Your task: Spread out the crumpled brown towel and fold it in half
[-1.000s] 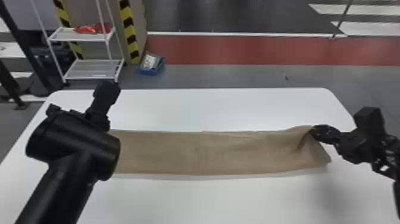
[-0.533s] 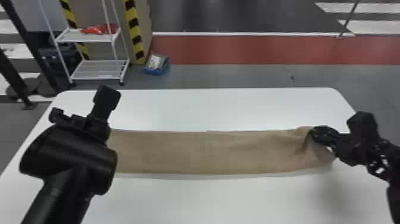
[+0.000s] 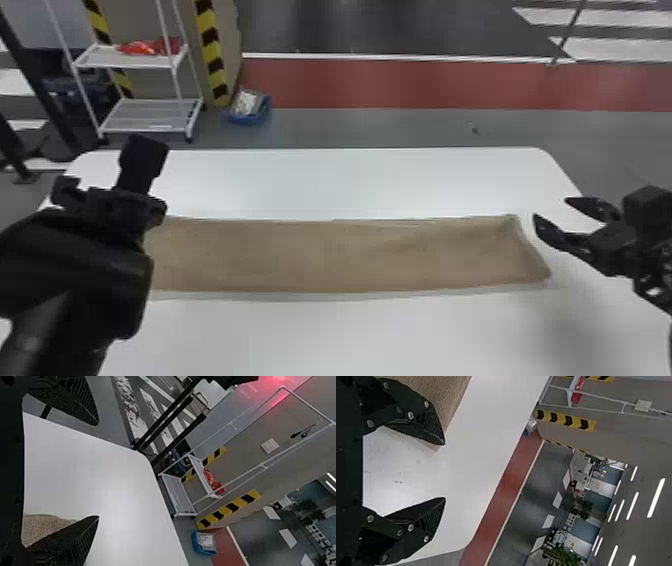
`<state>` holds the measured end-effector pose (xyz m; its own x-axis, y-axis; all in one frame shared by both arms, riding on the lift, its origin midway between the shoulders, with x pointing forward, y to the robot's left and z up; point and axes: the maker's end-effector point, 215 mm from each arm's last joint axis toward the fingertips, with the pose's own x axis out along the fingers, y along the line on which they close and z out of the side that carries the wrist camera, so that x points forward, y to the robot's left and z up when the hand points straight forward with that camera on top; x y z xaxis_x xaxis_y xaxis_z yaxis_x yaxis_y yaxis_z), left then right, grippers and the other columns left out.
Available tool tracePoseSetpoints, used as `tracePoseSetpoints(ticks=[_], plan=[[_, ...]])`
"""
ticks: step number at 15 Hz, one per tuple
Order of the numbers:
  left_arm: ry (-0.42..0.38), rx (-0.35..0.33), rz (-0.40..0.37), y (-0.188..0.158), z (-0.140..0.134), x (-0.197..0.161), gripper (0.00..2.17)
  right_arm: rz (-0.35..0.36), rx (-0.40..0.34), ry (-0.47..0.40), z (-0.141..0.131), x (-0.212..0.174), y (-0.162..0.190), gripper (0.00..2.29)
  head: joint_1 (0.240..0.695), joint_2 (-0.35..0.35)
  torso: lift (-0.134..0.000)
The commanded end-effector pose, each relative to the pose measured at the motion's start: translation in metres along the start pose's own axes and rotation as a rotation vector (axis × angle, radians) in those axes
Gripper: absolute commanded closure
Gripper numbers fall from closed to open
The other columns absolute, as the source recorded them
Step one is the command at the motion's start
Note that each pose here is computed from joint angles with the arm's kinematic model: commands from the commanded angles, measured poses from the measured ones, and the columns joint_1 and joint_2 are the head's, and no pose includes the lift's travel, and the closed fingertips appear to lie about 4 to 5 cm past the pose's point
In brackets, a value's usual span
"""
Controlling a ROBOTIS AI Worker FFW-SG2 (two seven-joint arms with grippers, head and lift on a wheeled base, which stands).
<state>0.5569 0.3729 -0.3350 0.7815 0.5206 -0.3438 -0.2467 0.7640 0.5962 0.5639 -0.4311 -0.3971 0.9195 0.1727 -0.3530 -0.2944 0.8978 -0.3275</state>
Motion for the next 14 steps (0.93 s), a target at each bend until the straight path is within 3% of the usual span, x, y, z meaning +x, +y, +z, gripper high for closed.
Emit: tracePoseSetpoints(ticks=[1, 3, 5, 7, 9, 14], plan=[[-0.014, -0.01, -0.007, 0.0, 0.001, 0.0, 0.04, 0.005, 0.054, 0.009, -0.01, -0.011, -0.008, 0.08, 0.695, -0.055, -0.128], [-0.037, -0.036, -0.04, -0.008, 0.007, 0.0, 0.04, 0.017, 0.087, 0.005, -0.012, -0.015, -0.01, 0.18, 0.695, -0.07, -0.128], [-0.016, -0.081, -0.101, -0.019, -0.001, 0.001, 0.05, 0.066, 0.175, 0.038, -0.024, -0.015, -0.001, 0.21, 0.695, -0.078, -0.128], [-0.028, -0.14, -0.182, -0.029, 0.003, 0.002, 0.04, 0.095, 0.191, 0.025, -0.018, -0.014, 0.0, 0.21, 0.695, -0.083, -0.128], [-0.017, -0.212, -0.268, -0.032, 0.004, 0.006, 0.04, 0.127, 0.266, 0.038, -0.014, -0.012, -0.005, 0.21, 0.695, -0.089, -0.128], [0.015, -0.298, -0.364, -0.029, 0.003, 0.011, 0.05, 0.213, 0.404, 0.064, -0.009, -0.013, -0.006, 0.21, 0.695, -0.088, -0.128]])
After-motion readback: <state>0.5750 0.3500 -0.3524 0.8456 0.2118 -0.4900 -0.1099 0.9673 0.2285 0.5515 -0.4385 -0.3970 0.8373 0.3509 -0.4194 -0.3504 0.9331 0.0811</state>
